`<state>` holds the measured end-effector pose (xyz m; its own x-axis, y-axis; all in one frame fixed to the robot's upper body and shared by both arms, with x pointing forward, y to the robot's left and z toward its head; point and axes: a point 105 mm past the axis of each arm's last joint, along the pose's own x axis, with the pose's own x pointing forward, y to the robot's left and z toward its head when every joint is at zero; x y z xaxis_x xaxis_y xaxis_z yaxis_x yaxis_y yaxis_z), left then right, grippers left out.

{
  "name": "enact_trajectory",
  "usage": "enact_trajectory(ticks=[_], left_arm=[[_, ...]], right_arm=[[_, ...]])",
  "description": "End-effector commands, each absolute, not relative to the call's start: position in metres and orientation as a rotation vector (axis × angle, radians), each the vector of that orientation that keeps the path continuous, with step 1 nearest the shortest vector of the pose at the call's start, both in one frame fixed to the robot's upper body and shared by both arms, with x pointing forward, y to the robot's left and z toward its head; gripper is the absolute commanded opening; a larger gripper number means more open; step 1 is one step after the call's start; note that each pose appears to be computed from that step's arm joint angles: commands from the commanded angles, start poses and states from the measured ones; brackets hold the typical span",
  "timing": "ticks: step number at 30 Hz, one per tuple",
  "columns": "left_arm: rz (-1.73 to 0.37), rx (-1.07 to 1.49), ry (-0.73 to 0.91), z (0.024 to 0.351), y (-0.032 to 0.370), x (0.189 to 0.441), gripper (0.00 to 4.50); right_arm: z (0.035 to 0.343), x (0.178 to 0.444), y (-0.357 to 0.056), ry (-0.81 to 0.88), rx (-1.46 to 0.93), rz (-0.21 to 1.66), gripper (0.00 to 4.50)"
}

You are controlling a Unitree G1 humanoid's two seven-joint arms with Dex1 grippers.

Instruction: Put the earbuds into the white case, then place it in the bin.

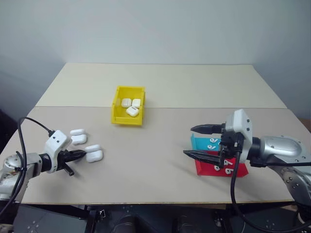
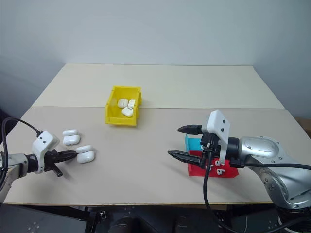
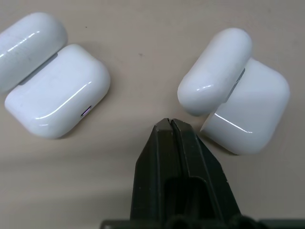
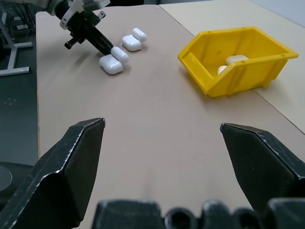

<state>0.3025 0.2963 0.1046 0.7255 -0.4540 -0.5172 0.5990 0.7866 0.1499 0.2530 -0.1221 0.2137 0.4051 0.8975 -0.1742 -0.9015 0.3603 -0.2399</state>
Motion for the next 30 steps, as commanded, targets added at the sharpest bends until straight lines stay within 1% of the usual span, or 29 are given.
enact_trajectory(ticks=[1, 5, 11, 16, 23, 27, 30], left_arm=[[-0.632, 0.344, 0.443, 0.111, 0.287, 0.31, 0.04], [-0.68, 0.341, 0.428, 0.111, 0.274, 0.315, 0.04], [-0.697, 0.353, 0.422, 0.106, 0.268, 0.327, 0.04], [-0.752, 0.366, 0.41, 0.106, 0.257, 0.333, 0.04], [-0.842, 0.385, 0.371, 0.112, 0.239, 0.341, 0.04], [-0.899, 0.394, 0.356, 0.115, 0.23, 0.34, 0.04], [-0.899, 0.412, 0.374, 0.118, 0.234, 0.338, 0.04]], right_arm=[[0.223, 0.247, -0.119, -0.029, -0.341, 1.172, 4.5], [0.223, 0.245, -0.118, -0.031, -0.344, 1.177, 4.5], [0.223, 0.243, -0.116, -0.033, -0.345, 1.178, 4.5], [0.221, 0.241, -0.116, -0.029, -0.34, 1.177, 4.5], [0.219, 0.24, -0.115, -0.025, -0.332, 1.182, 4.5], [0.218, 0.241, -0.113, -0.024, -0.33, 1.187, 4.5], [0.218, 0.241, -0.113, -0.024, -0.331, 1.187, 4.5]])
